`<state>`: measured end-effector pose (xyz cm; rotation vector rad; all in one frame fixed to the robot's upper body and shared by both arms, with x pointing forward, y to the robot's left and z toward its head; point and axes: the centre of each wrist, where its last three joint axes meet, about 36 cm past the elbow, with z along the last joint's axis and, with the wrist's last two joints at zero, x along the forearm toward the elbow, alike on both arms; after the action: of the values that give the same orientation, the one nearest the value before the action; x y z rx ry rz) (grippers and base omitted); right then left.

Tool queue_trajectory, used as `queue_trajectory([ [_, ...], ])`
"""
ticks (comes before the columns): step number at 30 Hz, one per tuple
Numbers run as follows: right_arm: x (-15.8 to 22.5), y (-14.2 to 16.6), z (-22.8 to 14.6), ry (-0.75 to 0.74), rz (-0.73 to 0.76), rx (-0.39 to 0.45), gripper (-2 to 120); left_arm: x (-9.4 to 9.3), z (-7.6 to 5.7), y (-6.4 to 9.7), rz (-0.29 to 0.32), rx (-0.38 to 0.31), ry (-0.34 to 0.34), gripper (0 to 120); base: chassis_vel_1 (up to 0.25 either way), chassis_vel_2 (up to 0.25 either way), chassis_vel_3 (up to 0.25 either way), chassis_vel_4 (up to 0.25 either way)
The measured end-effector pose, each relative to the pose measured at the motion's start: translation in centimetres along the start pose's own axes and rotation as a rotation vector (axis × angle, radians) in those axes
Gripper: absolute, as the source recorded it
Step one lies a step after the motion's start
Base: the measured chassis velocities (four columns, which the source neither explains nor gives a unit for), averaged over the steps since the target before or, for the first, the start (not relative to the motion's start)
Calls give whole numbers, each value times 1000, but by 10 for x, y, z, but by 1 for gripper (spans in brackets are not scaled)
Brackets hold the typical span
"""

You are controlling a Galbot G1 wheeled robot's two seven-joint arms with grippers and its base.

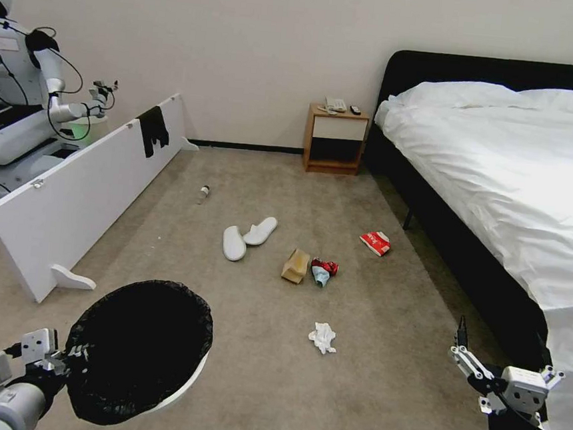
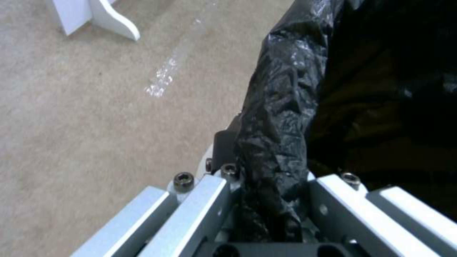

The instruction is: Pick up the trash bin, then pick up the garbage from the floor and place it into the trash bin.

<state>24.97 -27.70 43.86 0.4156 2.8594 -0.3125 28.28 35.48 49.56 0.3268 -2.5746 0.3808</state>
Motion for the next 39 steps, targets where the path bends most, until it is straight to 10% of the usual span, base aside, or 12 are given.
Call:
queue_trajectory([
  [39,-2,-3,2,-41,-26,-5,100,-2,2,3,-4,-2,3,3,-117,116,113,-116],
])
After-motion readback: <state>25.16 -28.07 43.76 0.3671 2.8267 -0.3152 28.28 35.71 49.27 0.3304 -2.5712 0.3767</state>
